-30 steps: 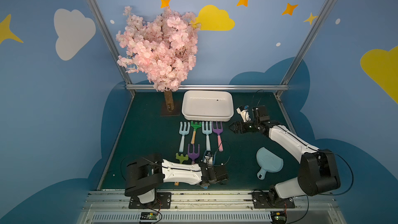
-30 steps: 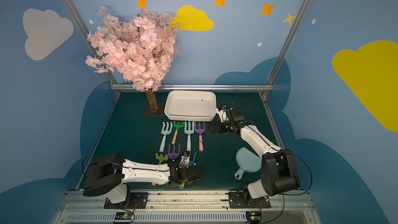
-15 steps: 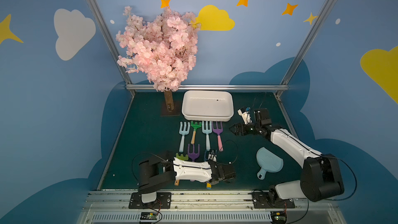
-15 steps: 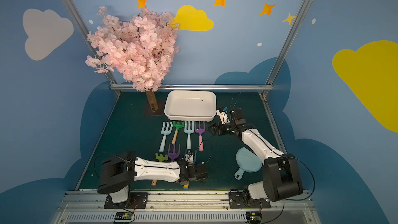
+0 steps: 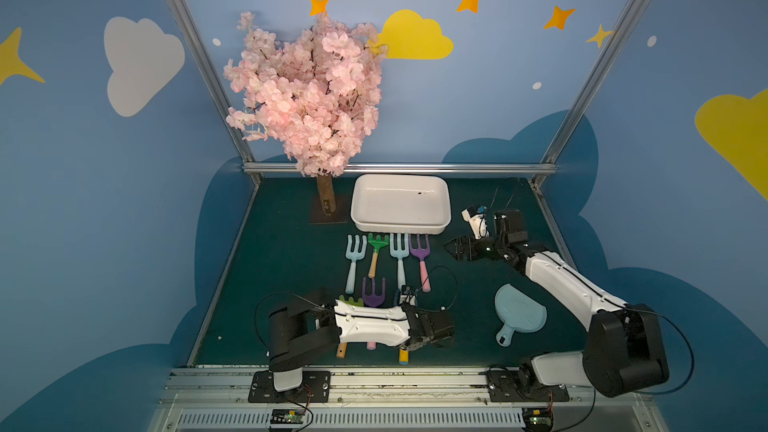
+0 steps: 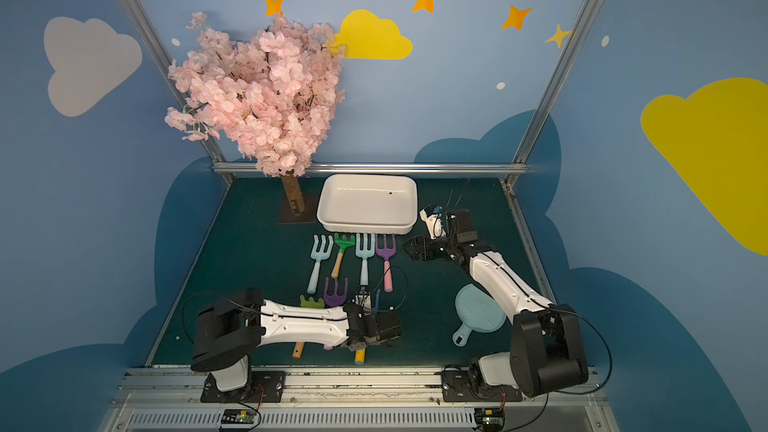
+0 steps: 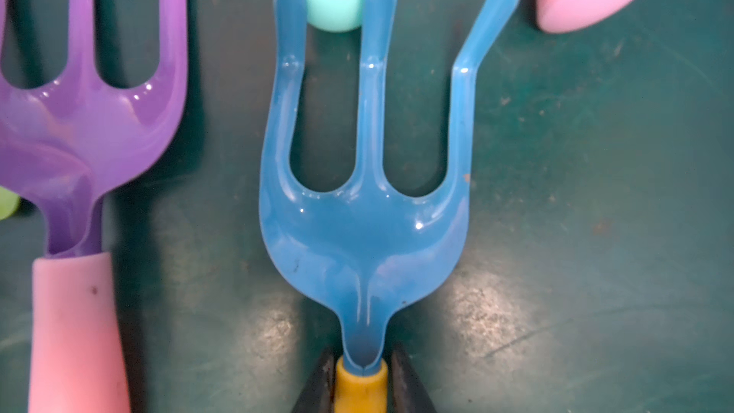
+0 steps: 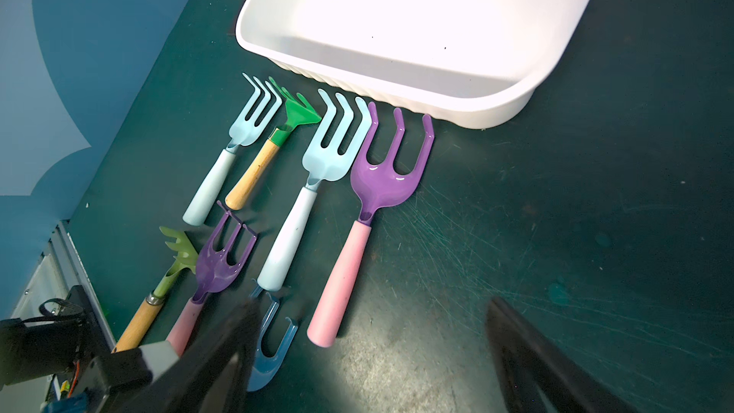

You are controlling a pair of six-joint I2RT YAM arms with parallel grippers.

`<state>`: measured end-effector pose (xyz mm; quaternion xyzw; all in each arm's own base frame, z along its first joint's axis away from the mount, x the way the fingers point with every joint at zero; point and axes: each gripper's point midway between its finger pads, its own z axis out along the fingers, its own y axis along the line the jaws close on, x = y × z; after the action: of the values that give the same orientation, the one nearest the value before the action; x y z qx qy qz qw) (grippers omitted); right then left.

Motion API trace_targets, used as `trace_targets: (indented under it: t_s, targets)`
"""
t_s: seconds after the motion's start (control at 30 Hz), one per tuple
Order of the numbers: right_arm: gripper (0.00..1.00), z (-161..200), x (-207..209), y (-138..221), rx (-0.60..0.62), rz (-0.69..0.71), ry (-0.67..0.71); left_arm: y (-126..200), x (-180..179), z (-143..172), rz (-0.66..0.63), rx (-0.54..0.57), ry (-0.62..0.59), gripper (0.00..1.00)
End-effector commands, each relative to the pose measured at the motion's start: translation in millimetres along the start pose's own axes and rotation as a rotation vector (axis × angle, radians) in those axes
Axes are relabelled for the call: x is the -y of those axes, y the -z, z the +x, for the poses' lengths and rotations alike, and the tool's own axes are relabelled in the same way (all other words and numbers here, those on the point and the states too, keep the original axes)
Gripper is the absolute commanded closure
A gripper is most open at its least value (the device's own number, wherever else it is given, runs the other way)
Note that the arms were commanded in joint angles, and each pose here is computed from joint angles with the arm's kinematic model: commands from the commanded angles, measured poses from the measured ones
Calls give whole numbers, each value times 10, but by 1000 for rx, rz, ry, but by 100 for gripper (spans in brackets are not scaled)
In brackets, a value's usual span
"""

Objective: Take the hand rake out of the storage box
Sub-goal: Place the rake at the center of the board.

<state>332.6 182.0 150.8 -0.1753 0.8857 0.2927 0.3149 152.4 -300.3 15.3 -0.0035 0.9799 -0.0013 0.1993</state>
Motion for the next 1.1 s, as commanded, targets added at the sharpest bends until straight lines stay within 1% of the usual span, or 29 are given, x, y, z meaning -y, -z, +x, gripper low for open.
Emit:
trace_targets:
  t_s: [0.0,0.07,0.13,0.3,0.37,0.43,0.5,0.67,0.77,0.9,0.97,1.03,1.07]
  targets:
    - [8,11,73,18,4,38,-9,-76,-174,74,-64,-56,6,76]
    - [8,17,100,18,4,53,-9,-83,-214,79,-77,-65,28,76]
    - [8,6,69,21,7,36,-6,-80,-217,59,-74,-67,44,76]
    - [8,13,57,21,8,29,-6,-91,-170,29,-51,-65,51,78]
    - [8,18,58,25,6,33,-8,-81,-174,10,-48,-55,50,75]
    - [8,25,68,29,5,38,-10,-50,-172,-28,-38,-41,43,67]
    - [8,27,90,28,4,50,-13,-5,-182,-78,-32,-24,33,60]
    - [7,40,232,27,5,128,-31,177,-242,-247,4,49,-3,39]
    - [6,23,332,15,16,179,-46,259,-335,-399,19,101,-26,19]
    - [7,28,481,30,13,263,-65,241,-617,-701,49,123,-48,0]
    - [7,30,572,59,18,316,-69,254,-849,-948,51,149,-47,0]
    - [6,21,645,101,34,366,-54,316,-1120,-1255,49,210,-49,0]
    - [7,4,682,133,55,392,-42,387,-1238,-1410,56,263,-72,0]
